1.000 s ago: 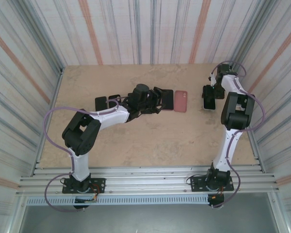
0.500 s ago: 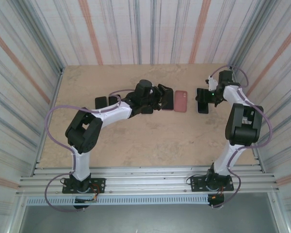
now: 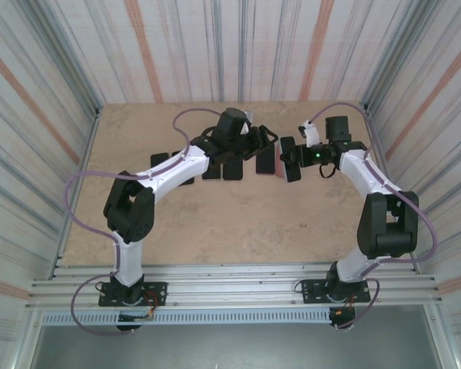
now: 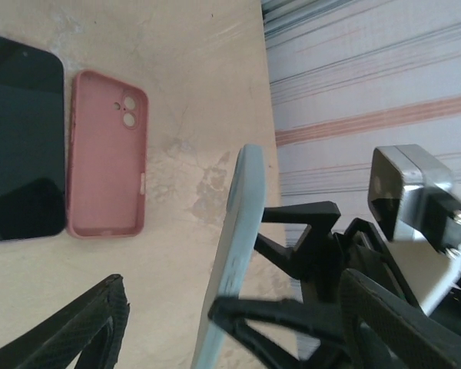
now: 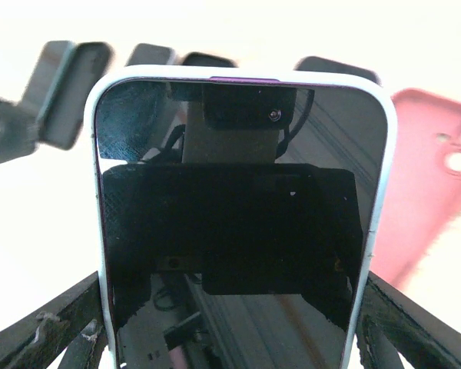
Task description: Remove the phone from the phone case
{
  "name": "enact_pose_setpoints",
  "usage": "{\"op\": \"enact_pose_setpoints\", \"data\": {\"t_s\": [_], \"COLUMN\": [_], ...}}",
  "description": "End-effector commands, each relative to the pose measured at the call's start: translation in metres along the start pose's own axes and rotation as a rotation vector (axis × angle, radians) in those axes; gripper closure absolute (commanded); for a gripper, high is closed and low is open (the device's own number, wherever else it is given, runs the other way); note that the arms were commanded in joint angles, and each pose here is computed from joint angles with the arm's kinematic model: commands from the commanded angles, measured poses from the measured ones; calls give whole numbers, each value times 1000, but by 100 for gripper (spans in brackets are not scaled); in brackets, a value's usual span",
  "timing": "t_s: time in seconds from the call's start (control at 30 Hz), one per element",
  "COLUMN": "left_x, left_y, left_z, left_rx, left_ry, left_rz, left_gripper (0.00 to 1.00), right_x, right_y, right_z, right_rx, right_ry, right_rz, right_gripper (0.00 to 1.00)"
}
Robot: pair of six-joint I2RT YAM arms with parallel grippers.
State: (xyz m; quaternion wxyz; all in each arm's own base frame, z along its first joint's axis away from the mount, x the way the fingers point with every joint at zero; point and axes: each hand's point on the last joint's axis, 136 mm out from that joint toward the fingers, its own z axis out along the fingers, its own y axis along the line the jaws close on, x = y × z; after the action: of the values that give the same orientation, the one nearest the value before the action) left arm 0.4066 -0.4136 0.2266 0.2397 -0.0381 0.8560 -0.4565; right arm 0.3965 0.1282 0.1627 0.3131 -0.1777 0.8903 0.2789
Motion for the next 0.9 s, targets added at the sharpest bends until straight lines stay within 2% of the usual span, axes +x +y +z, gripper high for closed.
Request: {"op": "enact_pose_setpoints", "data": {"t_s": [0.0,0.27,0.37,0.87], "left_x": [-3,-2,-3,-2], "left_y": [2,1,-6,-23], "left_z": [-5,-6,-5,-7], "left_rx": [-38,-43,-19,61], "left_ry": [13,37,43,59], "left_rz": [108,140,140,113], "left_gripper": [29,44,53,84], "right_x": [-18,-18,-16,-23], "right_y": [33,69,72,89], "right_z": [-11,-19,-20,-15], "right_rx": [-85,-156,-158,-212], "right_ry": [-67,-80,-76,-92], "right_rz": [-47,-99,-103,-107], "right_gripper": [51,51,51,51]}}
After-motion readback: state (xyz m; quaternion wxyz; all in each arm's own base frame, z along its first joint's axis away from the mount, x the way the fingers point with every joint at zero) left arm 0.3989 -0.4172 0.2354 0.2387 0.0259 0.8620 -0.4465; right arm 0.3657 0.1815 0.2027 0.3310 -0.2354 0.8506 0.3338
